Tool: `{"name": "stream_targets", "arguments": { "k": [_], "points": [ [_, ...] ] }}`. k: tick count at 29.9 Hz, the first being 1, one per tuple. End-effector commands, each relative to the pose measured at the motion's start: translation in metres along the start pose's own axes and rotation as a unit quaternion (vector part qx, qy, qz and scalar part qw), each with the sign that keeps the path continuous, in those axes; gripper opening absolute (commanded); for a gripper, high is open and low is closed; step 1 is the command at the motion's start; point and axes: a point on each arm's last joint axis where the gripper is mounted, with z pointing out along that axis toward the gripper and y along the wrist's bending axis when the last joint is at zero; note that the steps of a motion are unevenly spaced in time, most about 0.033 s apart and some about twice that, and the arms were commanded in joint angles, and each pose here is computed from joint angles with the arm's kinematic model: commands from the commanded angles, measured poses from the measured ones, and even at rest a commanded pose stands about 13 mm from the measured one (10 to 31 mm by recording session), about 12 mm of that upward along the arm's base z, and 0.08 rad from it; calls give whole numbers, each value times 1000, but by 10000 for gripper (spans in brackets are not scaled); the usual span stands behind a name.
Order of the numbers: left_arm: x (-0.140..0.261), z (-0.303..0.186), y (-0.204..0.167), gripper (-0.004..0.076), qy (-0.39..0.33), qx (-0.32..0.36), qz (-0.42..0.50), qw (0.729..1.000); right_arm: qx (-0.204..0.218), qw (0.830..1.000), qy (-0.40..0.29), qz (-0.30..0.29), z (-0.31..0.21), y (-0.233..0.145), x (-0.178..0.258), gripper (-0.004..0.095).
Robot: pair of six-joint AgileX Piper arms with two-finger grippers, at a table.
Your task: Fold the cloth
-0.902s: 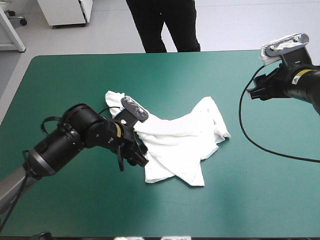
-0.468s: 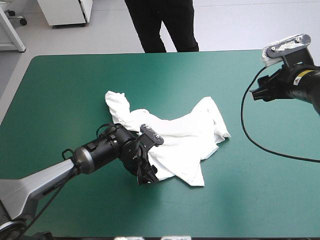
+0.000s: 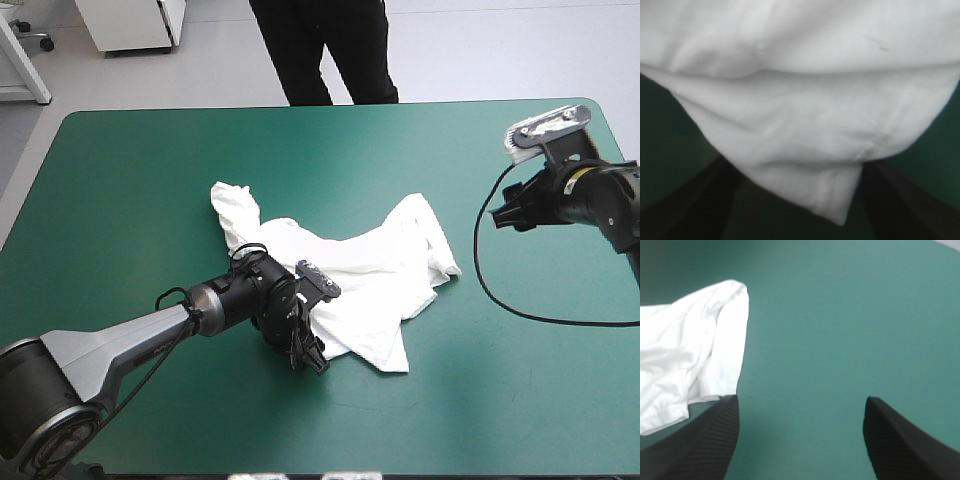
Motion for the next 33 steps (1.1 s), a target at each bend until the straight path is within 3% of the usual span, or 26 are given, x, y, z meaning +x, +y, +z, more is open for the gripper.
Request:
{"name": "stream_targets", "arguments": {
  "k": [1,5,8,17,22,33],
  "points": [
    [-6,1,-10,365,-20,45,-18,999,-16,999,-31,-9,9,6,3,648],
    [-6,2,-11,113,-19,45,-16,999,-76,997,11,-24,39,20,12,648],
    [-6,2,-11,-8,-18,45,-16,999,-101,993,51,-17,64,25,14,648],
    [-4,2,-11,-9,-6,46,-16,999,-142,981,133,-26,135,38,22,601],
    [-4,2,-11,-9,-7,46,-16,999,-156,976,140,-63,156,59,21,598],
    [-2,2,-11,-9,6,47,-9,999,-123,970,198,-72,214,76,38,585]
  ]
}}
